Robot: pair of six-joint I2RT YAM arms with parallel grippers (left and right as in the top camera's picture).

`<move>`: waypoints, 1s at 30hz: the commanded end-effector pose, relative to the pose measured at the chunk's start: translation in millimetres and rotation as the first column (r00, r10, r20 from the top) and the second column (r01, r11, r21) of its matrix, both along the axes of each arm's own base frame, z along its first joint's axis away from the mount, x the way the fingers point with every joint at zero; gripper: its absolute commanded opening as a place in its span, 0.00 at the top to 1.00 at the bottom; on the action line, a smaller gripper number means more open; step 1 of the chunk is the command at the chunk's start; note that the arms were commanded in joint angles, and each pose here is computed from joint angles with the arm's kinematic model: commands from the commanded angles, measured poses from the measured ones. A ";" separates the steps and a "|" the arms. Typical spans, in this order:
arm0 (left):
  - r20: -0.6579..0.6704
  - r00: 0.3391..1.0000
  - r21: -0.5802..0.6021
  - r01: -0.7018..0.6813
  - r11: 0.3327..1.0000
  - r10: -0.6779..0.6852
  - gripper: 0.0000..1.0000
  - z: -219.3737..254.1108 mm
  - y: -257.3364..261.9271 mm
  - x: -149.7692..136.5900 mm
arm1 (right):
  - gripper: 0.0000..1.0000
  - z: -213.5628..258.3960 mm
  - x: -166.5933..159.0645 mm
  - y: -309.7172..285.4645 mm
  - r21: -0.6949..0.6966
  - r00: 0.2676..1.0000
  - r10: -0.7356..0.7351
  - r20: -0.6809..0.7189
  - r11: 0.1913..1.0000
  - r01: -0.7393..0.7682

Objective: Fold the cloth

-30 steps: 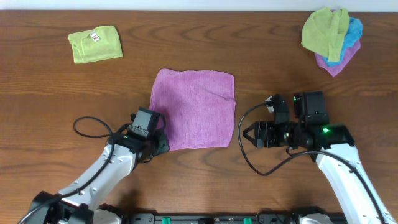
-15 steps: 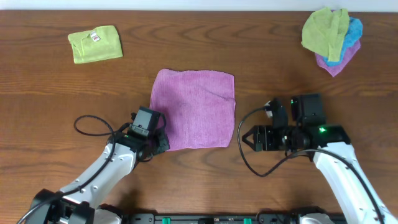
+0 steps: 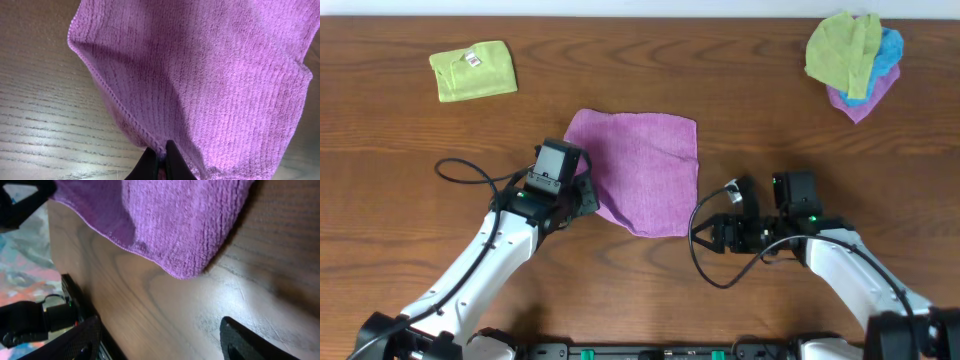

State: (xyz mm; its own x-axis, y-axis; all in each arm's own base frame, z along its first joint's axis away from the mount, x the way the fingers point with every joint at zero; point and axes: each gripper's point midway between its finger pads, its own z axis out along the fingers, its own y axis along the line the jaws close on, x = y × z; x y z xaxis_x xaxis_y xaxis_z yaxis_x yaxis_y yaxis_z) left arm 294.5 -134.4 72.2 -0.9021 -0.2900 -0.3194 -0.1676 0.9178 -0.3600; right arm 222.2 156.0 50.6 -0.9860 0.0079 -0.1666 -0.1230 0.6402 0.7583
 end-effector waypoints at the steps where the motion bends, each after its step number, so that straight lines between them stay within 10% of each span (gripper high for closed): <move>1: 0.037 0.999 0.011 0.001 1.000 -0.002 0.94 11.6 0.4 11.4 | 0.23 -6.4 -9.3 7.6 0.060 0.997 -0.003 -0.075 0.998 0.008; 30: 0.162 0.987 -0.011 -0.007 1.000 0.009 0.95 59.2 -7.3 44.2 | 0.21 5.9 -32.1 82.1 0.333 0.961 0.216 -0.174 0.931 -0.149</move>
State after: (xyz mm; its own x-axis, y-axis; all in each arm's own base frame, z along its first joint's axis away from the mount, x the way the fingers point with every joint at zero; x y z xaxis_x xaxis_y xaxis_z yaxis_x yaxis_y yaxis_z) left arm 331.1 -145.5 124.5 -0.8507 -0.3067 -0.4268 -0.1197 0.9038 -0.4108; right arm 205.9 227.3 50.5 -0.9949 -0.0990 -0.0214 -0.0585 0.3896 0.9191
